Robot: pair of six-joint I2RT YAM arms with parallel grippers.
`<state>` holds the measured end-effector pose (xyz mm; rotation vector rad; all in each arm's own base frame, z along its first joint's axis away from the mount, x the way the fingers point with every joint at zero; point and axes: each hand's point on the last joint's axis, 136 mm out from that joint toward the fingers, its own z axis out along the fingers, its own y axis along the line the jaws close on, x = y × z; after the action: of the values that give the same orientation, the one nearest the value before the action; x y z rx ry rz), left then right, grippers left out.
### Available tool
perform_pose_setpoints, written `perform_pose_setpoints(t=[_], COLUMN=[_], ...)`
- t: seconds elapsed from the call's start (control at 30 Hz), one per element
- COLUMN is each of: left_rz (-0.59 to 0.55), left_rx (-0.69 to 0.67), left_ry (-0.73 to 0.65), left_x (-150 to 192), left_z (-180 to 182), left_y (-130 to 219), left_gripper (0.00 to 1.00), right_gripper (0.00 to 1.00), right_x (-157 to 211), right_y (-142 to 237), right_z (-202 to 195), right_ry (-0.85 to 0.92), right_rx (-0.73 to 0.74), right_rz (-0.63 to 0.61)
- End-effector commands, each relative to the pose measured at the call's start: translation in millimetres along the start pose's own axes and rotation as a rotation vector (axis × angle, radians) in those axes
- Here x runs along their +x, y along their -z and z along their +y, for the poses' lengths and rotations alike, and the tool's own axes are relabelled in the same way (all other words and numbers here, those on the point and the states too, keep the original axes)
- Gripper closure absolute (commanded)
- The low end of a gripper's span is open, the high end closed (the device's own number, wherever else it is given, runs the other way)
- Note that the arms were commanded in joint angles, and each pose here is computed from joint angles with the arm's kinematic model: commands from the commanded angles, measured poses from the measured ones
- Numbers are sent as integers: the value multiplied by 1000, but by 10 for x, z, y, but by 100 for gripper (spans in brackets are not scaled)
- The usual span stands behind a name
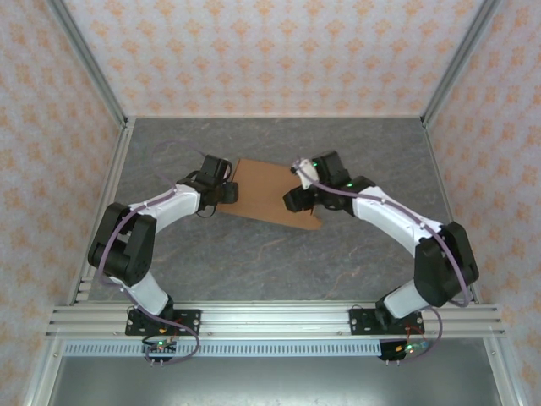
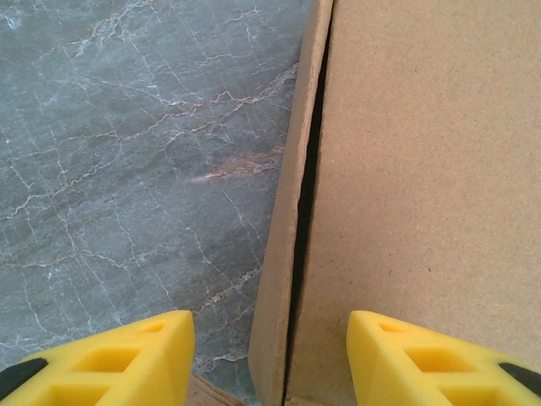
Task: Fold the paper box
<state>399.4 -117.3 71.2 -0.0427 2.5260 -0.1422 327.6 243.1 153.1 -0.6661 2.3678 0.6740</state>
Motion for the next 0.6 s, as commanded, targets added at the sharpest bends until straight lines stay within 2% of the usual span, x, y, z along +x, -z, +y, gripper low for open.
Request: perform_pose_setpoints(t=[0.0,0.33,0.43,0.57], left_rz=[-3,-8,-30,-110], left_rx=[1,33,46,54], left_ry=[-18,13,14,19], left_x=[36,79,-4,-185], left_z=[22,-27,-53,-48], left_y=[5,-18,69,321], left_gripper=[48,47,46,42], right_gripper=[49,50,51,49], right_x=[170,507,401,109], right_y=[-113,-402,-314,-3], right_z=[-376,-716,-717,-651], right_ry=[-220,-312,-282,-230], right_rx=[90,173,188,211], right_rz=[23,120,108,5])
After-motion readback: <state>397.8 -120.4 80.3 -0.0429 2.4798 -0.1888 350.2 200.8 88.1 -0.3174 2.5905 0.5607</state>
